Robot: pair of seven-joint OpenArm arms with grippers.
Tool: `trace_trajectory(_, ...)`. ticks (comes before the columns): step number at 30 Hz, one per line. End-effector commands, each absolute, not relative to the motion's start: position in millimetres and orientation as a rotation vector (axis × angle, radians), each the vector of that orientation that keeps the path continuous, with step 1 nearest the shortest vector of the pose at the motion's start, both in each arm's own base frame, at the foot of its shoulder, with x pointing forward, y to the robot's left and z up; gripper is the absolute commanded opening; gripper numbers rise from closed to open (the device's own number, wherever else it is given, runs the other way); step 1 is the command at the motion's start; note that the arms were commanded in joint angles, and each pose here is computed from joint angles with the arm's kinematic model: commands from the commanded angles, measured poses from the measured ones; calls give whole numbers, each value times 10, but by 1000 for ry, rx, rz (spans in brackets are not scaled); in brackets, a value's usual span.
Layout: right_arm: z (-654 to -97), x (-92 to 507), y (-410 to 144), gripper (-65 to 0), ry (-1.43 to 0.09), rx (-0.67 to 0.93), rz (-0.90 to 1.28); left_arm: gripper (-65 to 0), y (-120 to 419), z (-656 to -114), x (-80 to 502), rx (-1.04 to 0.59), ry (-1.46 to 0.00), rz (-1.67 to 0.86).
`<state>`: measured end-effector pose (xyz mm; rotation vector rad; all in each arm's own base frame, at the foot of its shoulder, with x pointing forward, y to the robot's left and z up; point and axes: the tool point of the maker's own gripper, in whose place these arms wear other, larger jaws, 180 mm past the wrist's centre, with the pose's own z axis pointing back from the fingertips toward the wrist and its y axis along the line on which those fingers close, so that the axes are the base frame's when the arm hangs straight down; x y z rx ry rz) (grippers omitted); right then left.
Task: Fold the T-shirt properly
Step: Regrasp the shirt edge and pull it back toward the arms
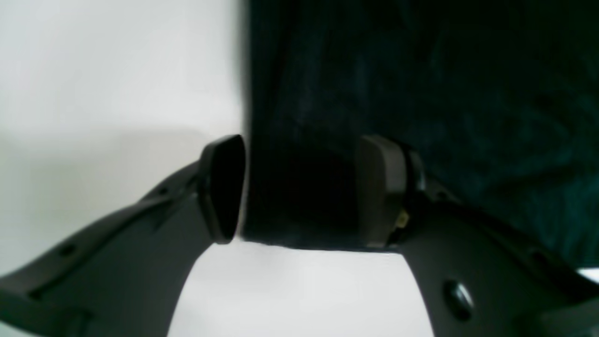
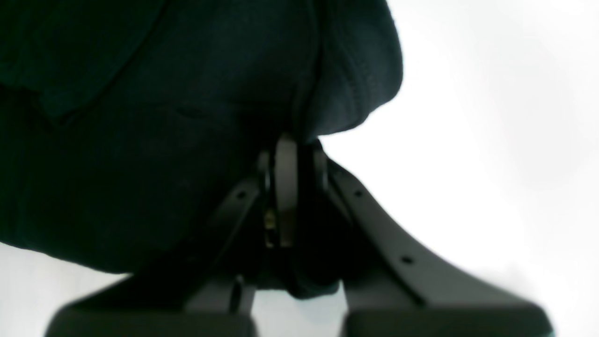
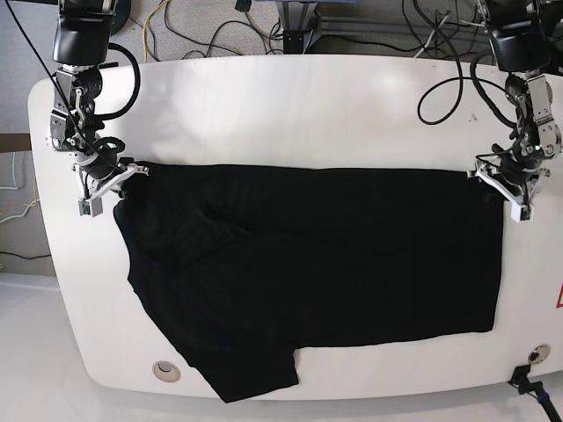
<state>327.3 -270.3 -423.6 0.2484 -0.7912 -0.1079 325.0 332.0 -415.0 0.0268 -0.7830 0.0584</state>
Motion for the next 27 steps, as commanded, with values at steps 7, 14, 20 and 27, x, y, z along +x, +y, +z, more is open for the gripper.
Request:
trace_trajectory(7, -4235, 3240, -2738, -650, -775, 237, -90, -302, 3425, -4088, 3286, 41, -793, 68)
trace_trajectory(14, -4245, 3227, -2738, -650, -772, 237, -91, -624, 3420, -4112, 3260, 41, -786, 67)
trace_trajectory(20, -4289, 3168, -2738, -650, -758, 236, -92, -650, 3357, -4103, 3101, 52, -782, 27)
trace_trajectory(27, -4438, 2846, -2737, -650, -702, 228, -84, -650, 3218, -4125, 2709, 65, -750, -50)
